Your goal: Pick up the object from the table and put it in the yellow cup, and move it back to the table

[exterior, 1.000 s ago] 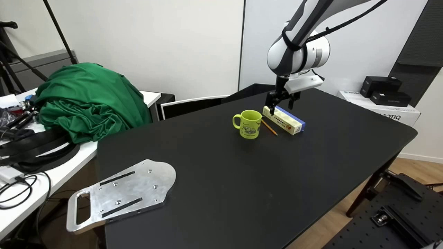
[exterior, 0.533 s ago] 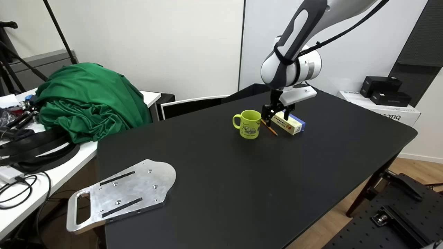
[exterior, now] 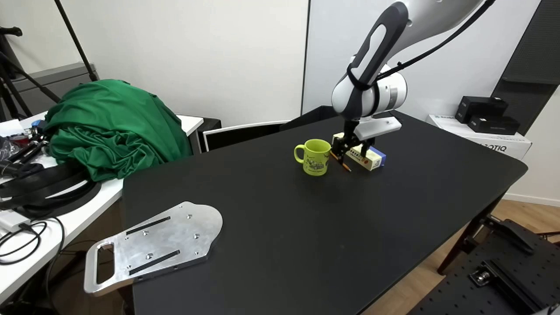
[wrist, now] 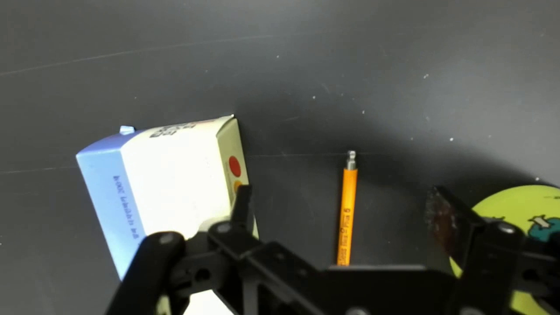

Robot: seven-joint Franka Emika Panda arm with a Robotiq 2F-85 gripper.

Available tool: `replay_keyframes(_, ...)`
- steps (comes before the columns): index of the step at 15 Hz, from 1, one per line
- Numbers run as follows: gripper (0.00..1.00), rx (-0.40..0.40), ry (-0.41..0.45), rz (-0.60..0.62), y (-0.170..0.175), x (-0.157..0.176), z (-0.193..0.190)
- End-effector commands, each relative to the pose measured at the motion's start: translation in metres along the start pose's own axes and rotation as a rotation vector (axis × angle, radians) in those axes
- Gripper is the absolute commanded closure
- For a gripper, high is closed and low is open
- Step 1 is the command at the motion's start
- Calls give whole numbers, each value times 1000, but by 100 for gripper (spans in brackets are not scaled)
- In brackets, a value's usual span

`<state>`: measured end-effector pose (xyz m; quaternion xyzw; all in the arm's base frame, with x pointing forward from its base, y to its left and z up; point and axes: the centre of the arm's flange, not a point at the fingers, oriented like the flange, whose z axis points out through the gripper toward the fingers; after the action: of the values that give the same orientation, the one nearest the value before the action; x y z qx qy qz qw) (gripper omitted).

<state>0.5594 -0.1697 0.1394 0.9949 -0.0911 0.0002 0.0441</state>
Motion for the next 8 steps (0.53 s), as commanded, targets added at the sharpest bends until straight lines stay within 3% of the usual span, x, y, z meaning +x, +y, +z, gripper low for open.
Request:
replay_keyframes(1,0,35,29,60,5,9,10)
replay_keyframes(8,0,61,26,109,9,11,27)
